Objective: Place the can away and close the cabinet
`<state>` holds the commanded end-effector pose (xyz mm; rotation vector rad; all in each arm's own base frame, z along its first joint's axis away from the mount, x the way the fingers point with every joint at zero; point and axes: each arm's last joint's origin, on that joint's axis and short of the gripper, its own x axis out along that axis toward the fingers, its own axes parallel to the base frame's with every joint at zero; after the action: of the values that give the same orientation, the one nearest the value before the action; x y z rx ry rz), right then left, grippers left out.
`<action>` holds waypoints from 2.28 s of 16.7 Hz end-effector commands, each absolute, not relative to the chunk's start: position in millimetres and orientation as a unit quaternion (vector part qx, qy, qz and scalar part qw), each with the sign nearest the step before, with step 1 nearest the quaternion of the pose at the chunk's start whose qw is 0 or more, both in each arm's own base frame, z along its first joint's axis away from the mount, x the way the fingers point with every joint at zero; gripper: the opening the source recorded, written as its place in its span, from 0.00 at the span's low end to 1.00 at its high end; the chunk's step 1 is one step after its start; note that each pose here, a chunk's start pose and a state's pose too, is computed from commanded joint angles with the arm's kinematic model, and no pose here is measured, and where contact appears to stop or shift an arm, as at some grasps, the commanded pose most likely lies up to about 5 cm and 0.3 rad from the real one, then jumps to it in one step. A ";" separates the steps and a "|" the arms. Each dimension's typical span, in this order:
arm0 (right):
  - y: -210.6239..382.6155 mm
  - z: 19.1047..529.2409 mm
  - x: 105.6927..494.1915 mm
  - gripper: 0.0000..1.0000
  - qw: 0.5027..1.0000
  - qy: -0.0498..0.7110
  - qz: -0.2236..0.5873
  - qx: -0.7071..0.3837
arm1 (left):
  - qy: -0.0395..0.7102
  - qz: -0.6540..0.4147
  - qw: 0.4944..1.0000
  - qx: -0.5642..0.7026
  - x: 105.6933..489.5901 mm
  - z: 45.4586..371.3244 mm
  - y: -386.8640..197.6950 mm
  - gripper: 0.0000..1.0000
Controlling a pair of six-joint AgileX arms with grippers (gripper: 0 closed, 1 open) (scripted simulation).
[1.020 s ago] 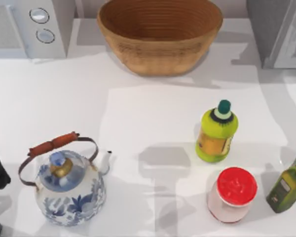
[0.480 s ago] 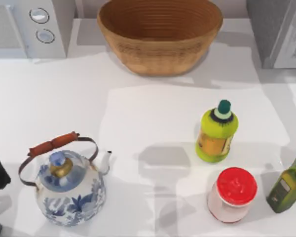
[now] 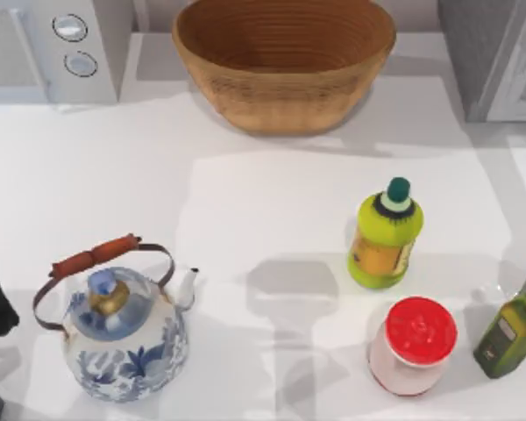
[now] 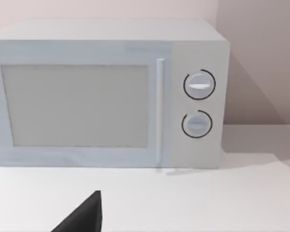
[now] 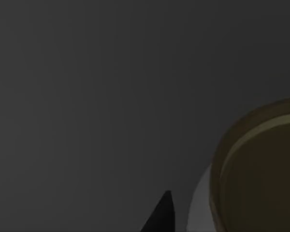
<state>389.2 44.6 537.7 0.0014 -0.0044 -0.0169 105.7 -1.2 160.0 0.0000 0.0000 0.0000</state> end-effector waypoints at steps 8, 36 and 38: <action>44.5 529.9 406.1 0.00 1.000 0.000 -0.002 0.002 | 0.000 0.000 1.000 0.000 105.7 160.0 -1.2 1.00; 40.6 549.6 374.6 1.00 1.000 -0.025 0.008 -0.005 | 0.000 0.000 1.000 0.000 105.7 160.0 -1.2 1.00; 36.1 561.7 346.0 1.00 0.999 -0.045 0.014 -0.010 | 0.000 0.000 1.000 0.000 105.7 160.0 -1.2 1.00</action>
<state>346.0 36.1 561.7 -0.0201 -0.0891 0.0270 105.7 -1.2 160.0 0.0000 0.0000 0.0000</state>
